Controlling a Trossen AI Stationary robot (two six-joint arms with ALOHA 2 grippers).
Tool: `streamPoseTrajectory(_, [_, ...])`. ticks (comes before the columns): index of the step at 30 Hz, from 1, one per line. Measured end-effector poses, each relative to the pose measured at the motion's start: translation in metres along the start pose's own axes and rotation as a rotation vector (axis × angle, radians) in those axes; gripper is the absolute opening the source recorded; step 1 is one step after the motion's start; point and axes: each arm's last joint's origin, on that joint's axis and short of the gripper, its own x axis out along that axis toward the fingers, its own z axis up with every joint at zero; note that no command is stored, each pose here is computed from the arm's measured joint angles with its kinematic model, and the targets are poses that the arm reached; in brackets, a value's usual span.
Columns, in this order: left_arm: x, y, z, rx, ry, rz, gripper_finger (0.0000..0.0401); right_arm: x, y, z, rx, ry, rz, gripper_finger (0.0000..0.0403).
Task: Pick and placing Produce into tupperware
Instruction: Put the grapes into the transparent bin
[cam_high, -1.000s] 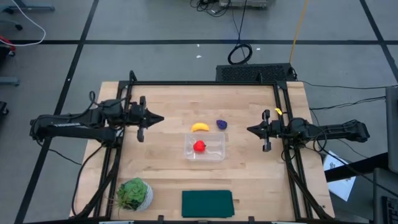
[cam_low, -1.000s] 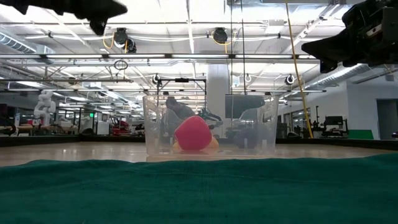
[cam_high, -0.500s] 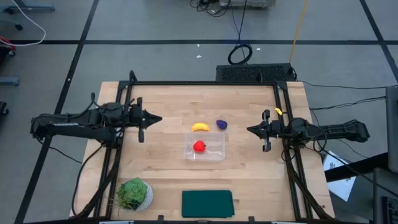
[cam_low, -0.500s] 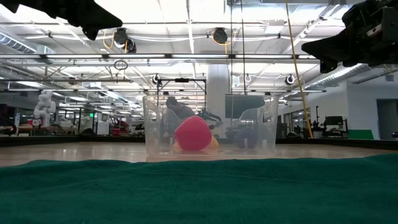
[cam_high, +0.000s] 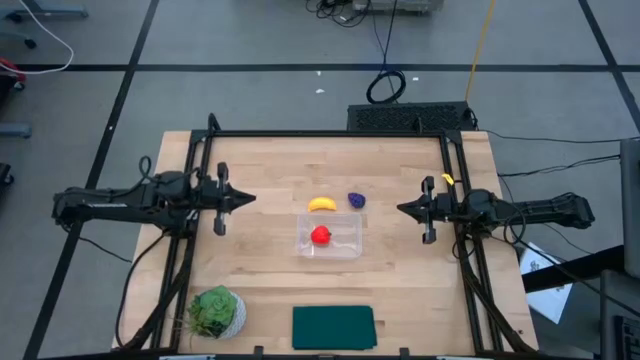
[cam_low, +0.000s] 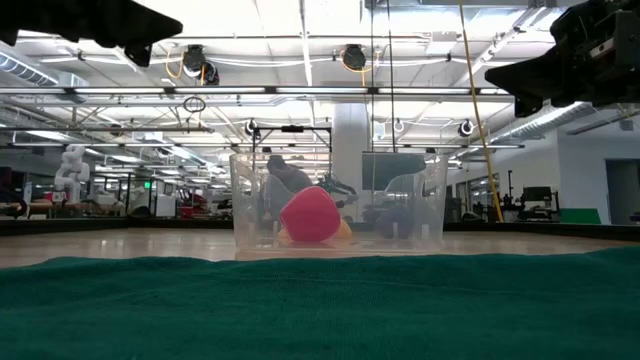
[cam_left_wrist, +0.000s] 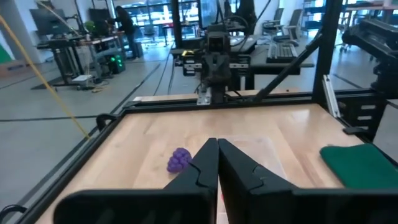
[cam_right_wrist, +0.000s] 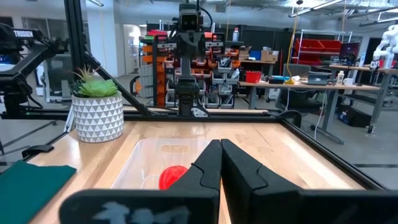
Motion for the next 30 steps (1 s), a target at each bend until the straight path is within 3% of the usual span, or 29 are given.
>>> streamPoseTrajectory(10, [-0.004,0.0,-0.025,0.004,0.009,0.07,0.0003,0.0,0.0,0.0,0.0,0.0,0.0,0.0])
streamPoseTrajectory(30, [-0.001,-0.003,-0.053,0.034,0.023,0.053,0.0013,0.0,0.0,0.0,-0.004,0.001,0.0,0.0])
